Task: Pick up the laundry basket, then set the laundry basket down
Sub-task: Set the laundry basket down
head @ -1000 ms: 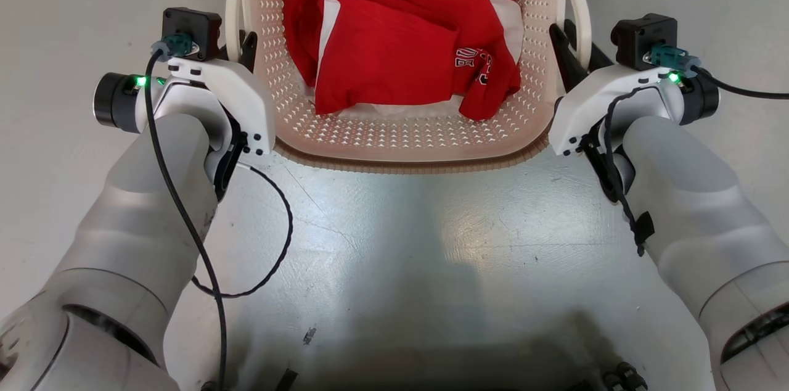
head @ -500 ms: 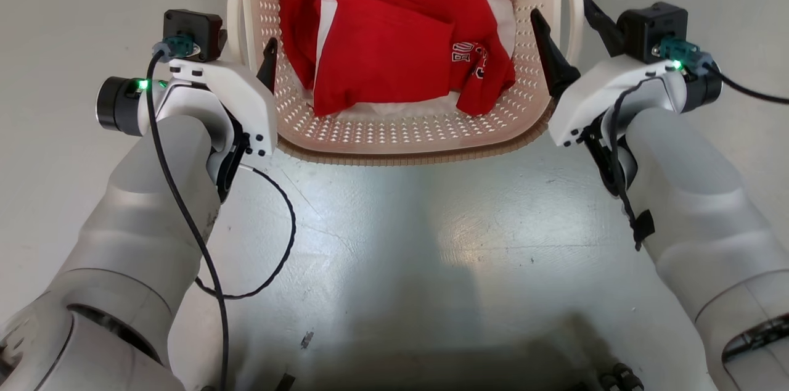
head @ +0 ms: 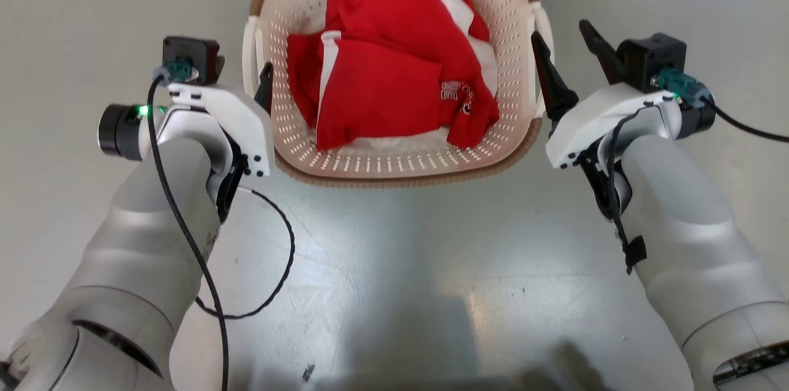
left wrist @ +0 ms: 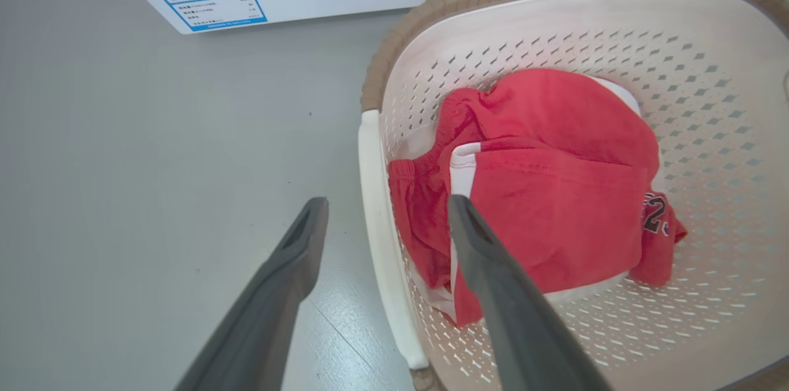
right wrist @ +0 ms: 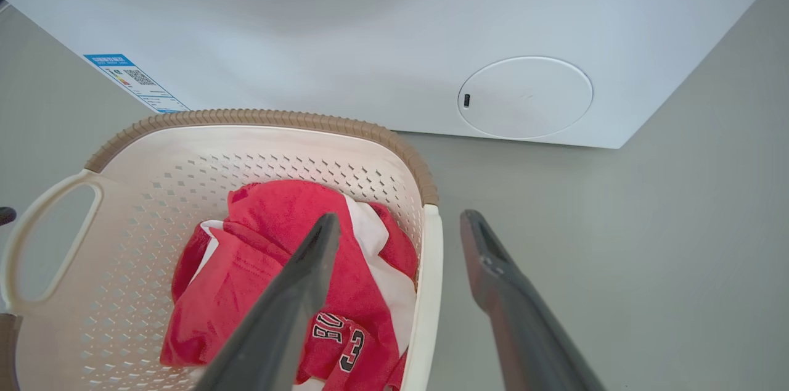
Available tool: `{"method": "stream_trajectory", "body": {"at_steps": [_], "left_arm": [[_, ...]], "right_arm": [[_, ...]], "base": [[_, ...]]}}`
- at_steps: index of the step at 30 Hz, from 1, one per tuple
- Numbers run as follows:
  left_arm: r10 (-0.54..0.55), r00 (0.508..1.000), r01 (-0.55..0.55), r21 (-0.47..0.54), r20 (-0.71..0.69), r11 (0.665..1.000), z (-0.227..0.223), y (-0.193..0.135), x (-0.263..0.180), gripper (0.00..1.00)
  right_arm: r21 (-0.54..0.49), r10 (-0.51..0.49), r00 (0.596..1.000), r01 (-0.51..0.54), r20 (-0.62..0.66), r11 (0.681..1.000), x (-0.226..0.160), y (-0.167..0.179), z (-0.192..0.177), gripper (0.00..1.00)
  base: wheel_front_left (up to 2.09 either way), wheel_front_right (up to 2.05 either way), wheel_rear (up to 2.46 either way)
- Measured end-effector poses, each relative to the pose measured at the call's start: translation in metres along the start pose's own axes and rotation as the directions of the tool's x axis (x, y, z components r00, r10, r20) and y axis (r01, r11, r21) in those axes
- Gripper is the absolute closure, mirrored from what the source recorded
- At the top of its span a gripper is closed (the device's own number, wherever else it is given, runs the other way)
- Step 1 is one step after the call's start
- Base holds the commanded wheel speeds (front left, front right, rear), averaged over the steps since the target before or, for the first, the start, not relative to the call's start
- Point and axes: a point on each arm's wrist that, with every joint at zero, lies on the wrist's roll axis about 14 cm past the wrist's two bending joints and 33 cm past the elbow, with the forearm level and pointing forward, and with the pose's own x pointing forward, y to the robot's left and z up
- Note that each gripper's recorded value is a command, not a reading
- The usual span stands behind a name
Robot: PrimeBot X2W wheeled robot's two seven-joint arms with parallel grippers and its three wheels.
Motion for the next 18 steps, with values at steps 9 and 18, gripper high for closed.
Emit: {"method": "stream_trajectory", "body": {"at_steps": [9,18], "left_arm": [[0.022,0.989,-0.017,-0.033,0.143,0.999,0.047,-0.005,-0.039,0.00],[0.028,0.951,-0.012,-0.051,0.309,0.999,0.084,-0.016,-0.098,0.00]], "right_arm": [[-0.026,-0.018,0.995,0.020,0.094,0.999,-0.034,0.003,0.043,0.00],[-0.039,-0.024,0.971,0.034,0.240,0.999,-0.081,0.012,0.097,0.00]], "base": [[0.00,0.00,0.00],[0.00,0.00,0.00]]}}
